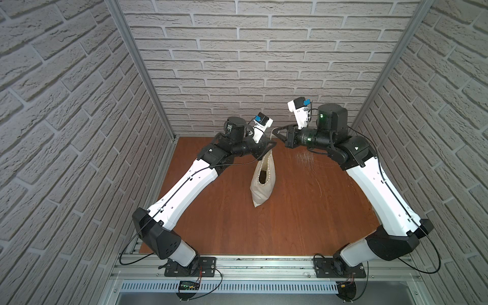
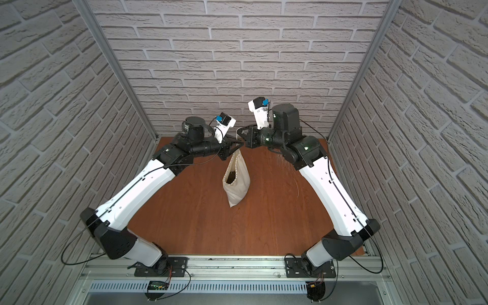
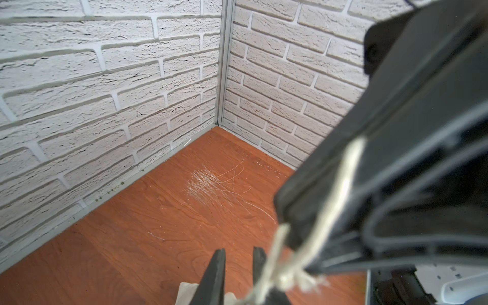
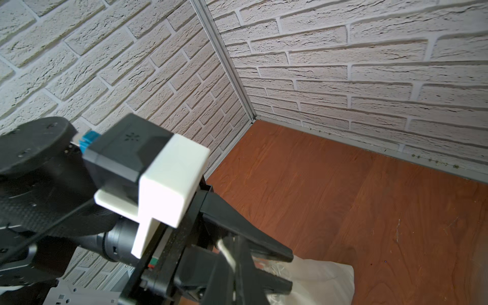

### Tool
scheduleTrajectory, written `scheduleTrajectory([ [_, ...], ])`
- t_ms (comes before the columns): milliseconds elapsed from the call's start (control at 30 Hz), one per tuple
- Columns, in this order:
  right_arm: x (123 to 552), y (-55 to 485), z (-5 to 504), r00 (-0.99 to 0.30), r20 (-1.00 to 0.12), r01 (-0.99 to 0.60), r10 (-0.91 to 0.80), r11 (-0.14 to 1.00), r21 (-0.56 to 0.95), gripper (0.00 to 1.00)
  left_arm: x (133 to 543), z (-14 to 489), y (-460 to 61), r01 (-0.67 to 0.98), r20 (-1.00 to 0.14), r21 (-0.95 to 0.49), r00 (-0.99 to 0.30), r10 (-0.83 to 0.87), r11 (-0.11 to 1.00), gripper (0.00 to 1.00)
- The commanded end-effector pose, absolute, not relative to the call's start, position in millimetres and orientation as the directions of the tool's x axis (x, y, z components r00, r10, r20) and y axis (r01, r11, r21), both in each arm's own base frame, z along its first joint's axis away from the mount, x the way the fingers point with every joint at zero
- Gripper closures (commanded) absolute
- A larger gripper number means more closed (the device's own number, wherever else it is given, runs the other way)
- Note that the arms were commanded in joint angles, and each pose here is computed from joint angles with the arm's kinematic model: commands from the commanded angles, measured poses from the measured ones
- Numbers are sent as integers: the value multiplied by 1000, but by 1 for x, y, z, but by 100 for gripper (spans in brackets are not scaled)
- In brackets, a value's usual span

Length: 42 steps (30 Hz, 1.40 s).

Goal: Close the soil bag
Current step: Frap the soil bag at the center of the board.

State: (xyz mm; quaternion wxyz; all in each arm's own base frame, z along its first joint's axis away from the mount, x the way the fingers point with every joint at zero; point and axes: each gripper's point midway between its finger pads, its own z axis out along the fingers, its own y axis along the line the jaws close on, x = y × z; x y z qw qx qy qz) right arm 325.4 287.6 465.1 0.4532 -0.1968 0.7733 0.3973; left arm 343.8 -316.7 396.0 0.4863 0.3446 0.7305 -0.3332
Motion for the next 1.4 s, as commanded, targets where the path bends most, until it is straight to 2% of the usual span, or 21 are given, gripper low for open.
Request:
scheduleTrajectory([
  [0,304,277,542,-313,-933,-758,175,547,356,97,344,404,-321,835,-946,-146,-274,170,531,91],
  [100,304,277,542,-314,-933,-756,177,547,358,97,344,403,-322,841,-946,-146,-274,176,521,100],
  [533,305,278,547,-305,-932,-757,194,545,361,97,352,387,-321,831,-929,-142,-299,218,538,100],
  [1000,305,273,554,-282,-936,-751,211,558,353,97,364,354,-322,804,-892,-169,-370,258,569,94],
  [1233,308,274,553,-274,-938,-749,211,565,346,97,370,345,-316,783,-882,-225,-417,220,581,86],
  [1367,308,275,553,-273,-938,-752,214,561,347,97,372,344,-313,776,-878,-249,-433,202,580,86],
])
